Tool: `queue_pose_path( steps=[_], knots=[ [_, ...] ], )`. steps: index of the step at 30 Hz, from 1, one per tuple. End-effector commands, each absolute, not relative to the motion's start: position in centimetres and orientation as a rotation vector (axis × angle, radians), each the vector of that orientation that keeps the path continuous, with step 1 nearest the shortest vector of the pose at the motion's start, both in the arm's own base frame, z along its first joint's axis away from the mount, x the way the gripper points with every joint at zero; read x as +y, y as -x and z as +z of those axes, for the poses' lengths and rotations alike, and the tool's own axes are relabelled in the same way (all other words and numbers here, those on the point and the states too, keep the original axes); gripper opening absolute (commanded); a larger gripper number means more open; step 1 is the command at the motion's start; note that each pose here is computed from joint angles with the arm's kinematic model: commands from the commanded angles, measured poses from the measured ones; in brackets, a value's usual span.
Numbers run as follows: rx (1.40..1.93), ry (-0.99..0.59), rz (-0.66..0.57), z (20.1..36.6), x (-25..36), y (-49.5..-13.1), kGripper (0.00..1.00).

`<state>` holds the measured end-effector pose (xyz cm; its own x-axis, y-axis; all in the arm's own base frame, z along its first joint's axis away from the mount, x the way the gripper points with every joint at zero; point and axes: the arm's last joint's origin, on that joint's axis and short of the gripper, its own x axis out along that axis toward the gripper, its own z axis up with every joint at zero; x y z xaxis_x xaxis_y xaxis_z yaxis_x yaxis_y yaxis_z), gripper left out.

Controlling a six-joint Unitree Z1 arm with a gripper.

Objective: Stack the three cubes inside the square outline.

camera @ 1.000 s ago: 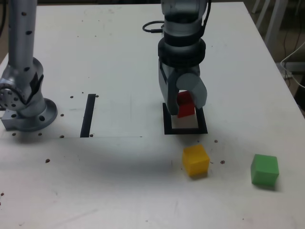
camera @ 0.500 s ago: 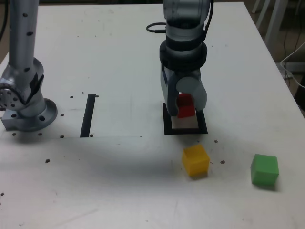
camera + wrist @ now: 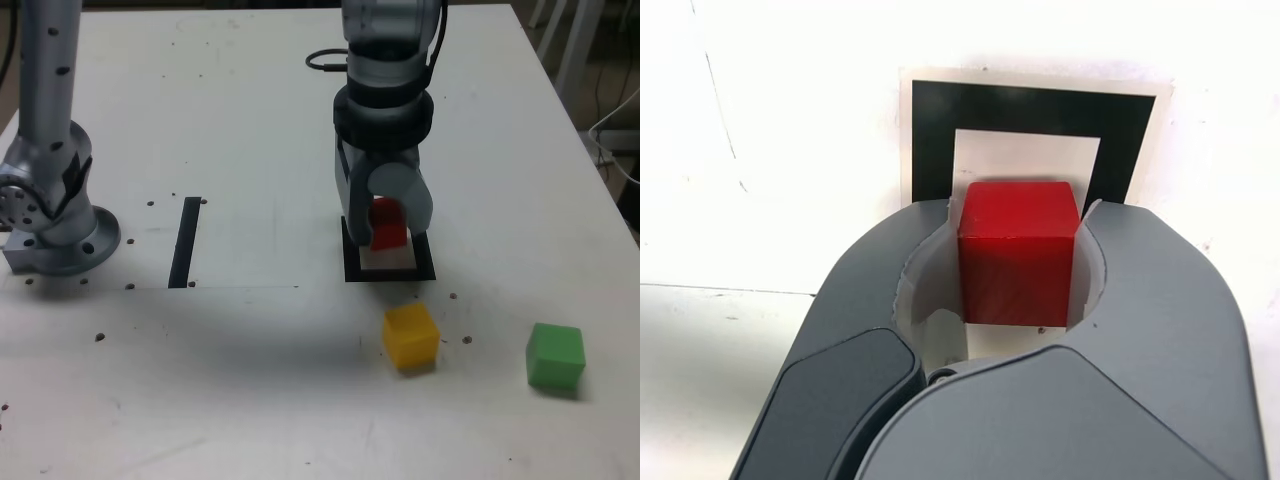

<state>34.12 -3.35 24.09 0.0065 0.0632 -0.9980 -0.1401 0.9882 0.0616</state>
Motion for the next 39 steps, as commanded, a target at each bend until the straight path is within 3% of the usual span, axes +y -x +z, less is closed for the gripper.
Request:
queue_pose_path(
  steps=[1, 11, 28, 39],
  knots=[
    [1.565, 0.059, 0.155, 23.8, -3.4, -34.3, 0.34],
    [1.583, 0.053, 0.166, 22.7, -3.3, -34.7, 0.37],
    [1.588, 0.052, 0.138, 23.0, -3.4, -34.1, 0.98],
    [1.508, 0.045, 0.102, 26.3, -5.3, -32.2, 0.99]
  ],
)
